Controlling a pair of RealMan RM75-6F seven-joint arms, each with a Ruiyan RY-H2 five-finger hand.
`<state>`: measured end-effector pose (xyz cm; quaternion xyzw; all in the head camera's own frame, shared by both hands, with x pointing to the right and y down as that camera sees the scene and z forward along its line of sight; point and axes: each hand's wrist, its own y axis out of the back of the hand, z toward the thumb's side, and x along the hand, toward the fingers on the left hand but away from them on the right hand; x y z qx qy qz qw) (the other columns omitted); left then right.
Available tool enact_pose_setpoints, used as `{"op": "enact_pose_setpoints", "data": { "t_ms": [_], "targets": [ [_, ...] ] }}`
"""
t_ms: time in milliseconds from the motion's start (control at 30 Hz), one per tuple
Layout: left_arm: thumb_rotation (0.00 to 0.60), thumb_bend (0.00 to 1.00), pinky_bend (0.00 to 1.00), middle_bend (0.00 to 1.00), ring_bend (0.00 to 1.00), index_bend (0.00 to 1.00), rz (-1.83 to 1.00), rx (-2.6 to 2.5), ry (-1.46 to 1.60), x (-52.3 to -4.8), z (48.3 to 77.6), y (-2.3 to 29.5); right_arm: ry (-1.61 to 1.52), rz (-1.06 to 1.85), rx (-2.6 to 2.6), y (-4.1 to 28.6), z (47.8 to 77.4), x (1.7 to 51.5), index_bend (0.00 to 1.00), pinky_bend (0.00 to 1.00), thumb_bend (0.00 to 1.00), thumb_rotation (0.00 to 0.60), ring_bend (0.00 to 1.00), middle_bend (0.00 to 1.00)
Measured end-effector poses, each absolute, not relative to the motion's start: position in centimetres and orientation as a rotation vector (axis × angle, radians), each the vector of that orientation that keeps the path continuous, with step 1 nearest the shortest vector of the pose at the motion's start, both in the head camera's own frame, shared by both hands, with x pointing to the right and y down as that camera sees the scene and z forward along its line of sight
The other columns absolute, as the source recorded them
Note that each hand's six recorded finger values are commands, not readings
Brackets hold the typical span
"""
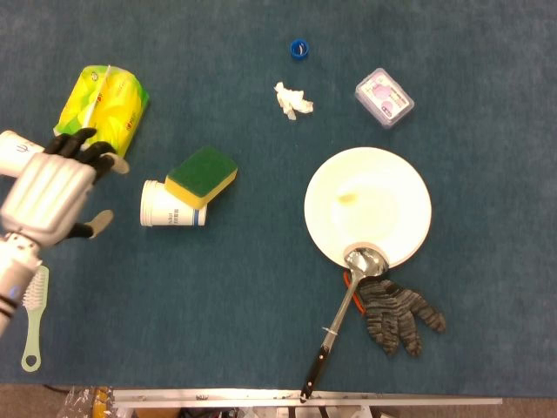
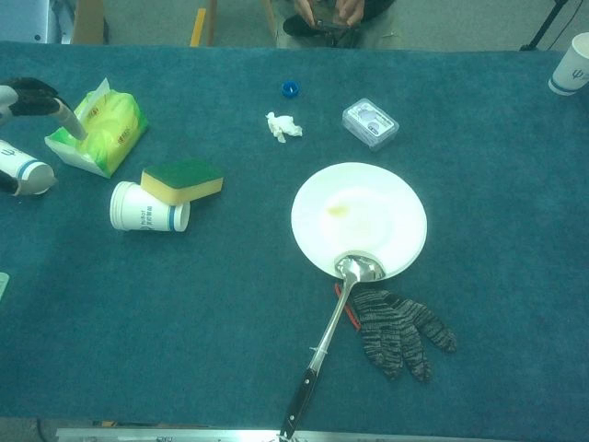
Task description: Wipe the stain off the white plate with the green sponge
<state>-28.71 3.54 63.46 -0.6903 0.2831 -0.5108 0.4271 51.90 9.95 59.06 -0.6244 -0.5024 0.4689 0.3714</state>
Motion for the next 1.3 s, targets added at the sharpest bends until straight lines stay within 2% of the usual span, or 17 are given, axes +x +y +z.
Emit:
{"op": "enact_pose_setpoints", "data": {
  "t_ms": [100, 233, 300, 567, 633, 800, 1100, 1300],
  "targets": [
    [0.551, 0.25, 0.16, 0.23, 0.11, 0.30, -1.302, -1.723, 0.692, -27.8, 64.2, 3.0, -1.289, 1.204, -1.602, 10.0, 59.1, 52.0, 0.17, 0.27, 0.32, 0.600, 0.10, 0.22],
    [0.419, 0.25, 0.16, 0.21, 0.11, 0.29, -1.343, -1.714, 0.670, -26.8, 65.2, 2.4, -1.287, 1.204, -1.607, 10.0, 59.2, 52.0, 0.17, 0.27, 0.32, 0.600, 0.10, 0.22],
    [0.372, 0.25, 0.16, 0.21, 0.11, 0.29, -1.371, -1.709, 0.659, -26.2, 65.8, 2.1, -1.286, 1.202, -1.608, 10.0, 59.2, 51.9, 0.17, 0.27, 0.32, 0.600, 0.10, 0.22],
    [0.304, 0.24, 0.16, 0.19, 0.11, 0.26, -1.473, -1.693, 0.607, -24.0, 68.0, 1.2, -1.286, 1.200, -1.607, 9.9, 59.2, 51.9, 0.17, 0.27, 0.32, 0.600, 0.10, 0.22],
    [0.262, 0.23, 0.16, 0.18, 0.11, 0.24, -1.484, -1.693, 0.601, -23.3, 68.3, 1.0, -1.286, 1.199, -1.607, 9.9, 59.2, 51.9, 0.17, 0.27, 0.32, 0.600, 0.10, 0.22],
    [0.211, 0.18, 0.16, 0.15, 0.10, 0.18, -1.509, -1.686, 0.572, -21.9, 68.9, 0.9, -1.287, 1.197, -1.609, 9.9, 59.2, 51.9, 0.17, 0.27, 0.32, 0.600, 0.10, 0.22],
    [0.216, 0.18, 0.16, 0.10, 0.05, 0.13, -1.531, -1.669, 0.498, -19.7, 69.9, 1.5, -1.289, 1.190, -1.614, 9.8, 59.2, 52.0, 0.17, 0.27, 0.32, 0.600, 0.10, 0.22],
    [0.282, 0.18, 0.16, 0.10, 0.05, 0.13, -1.532, -1.643, 0.479, -18.0, 70.5, 1.5, -1.298, 1.187, -1.612, 9.8, 59.1, 52.4, 0.17, 0.27, 0.32, 0.600, 0.10, 0.22]
  ]
}}
